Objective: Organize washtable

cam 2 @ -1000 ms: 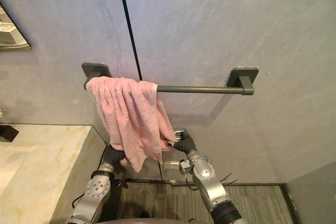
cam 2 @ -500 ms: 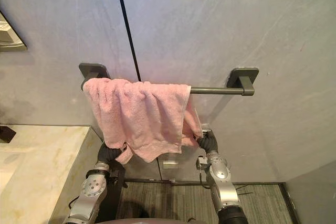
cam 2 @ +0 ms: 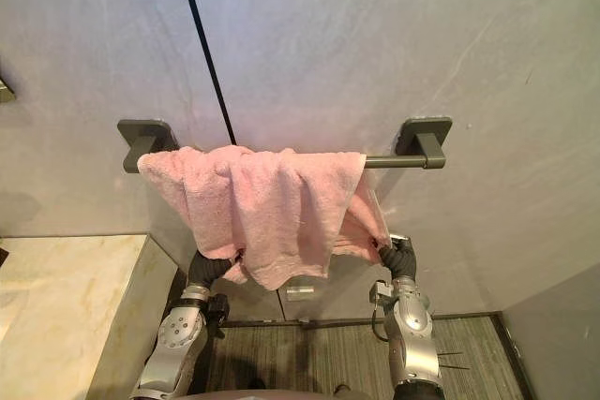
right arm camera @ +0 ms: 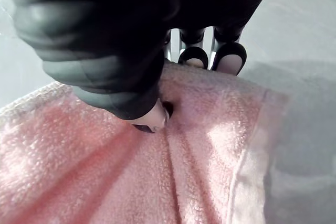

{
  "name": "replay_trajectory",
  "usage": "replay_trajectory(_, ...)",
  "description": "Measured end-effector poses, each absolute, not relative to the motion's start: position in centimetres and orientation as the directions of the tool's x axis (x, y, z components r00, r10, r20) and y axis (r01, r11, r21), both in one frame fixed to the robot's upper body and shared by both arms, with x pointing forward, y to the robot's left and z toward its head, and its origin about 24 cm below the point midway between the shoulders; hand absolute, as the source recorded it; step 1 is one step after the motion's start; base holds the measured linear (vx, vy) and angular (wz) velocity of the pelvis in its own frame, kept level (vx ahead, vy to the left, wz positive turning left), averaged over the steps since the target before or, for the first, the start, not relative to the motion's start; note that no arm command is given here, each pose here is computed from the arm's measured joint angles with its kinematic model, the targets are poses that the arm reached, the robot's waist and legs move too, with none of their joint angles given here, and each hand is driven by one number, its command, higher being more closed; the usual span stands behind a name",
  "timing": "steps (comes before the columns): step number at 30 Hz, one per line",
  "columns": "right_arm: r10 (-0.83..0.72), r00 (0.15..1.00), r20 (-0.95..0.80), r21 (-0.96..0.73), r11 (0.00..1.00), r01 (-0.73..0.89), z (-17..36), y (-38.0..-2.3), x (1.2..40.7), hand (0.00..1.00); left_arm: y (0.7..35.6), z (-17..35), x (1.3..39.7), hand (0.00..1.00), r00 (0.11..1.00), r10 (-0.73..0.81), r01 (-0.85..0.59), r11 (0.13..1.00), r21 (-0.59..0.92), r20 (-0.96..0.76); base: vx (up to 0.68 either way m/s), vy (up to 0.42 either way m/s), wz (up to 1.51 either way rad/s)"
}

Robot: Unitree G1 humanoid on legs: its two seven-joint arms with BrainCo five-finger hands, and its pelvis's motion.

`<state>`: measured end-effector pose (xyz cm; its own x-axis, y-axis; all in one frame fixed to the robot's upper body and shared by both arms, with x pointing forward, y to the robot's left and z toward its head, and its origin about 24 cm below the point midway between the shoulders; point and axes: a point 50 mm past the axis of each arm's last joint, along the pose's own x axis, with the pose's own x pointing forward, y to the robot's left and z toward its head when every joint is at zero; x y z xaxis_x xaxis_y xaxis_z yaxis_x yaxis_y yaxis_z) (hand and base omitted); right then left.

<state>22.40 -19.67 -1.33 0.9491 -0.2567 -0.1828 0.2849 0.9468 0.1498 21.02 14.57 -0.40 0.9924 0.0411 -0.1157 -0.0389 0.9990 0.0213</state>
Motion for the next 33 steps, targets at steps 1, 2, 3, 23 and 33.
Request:
replay_trajectory(1, -0.262, 0.949, -0.174, 0.15, 0.946, 0.289, -1.1, -19.7, 22.4, 1.0, 14.5, -0.4, 21.0, 1.0, 0.993, 0.039, -0.038, 0.999, 0.012, -0.114, 0.01, -0.001, -0.1)
replay_trajectory(2, -0.265, 0.949, -0.168, 0.15, 0.945, 0.291, -1.0, -19.7, 22.5, 1.0, 14.4, -0.4, 21.0, 1.0, 0.993, 0.039, -0.039, 0.999, 0.004, -0.115, 0.02, 0.003, -0.12)
replay_trajectory(3, -0.273, 0.949, -0.159, 0.15, 0.943, 0.297, -0.7, -19.8, 22.5, 1.0, 14.3, -0.4, 21.0, 1.0, 0.992, 0.04, -0.042, 0.999, -0.014, -0.116, 0.02, 0.003, -0.08)
replay_trajectory(23, -0.227, 0.898, -0.378, -0.04, 0.972, 0.229, -5.8, -18.9, 21.0, 0.0, 16.3, -4.5, 19.1, 0.0, 0.945, 0.121, -0.123, 0.992, 0.013, -0.304, -0.02, -0.005, 0.0)
replay_trajectory(33, -0.289, 0.86, -0.42, -0.118, 0.957, 0.264, -6.5, -20.4, 20.3, 0.0, 18.4, -6.0, 18.1, 0.0, 0.902, 0.201, -0.2, 0.979, 0.043, -0.382, 0.01, -0.011, 0.07)
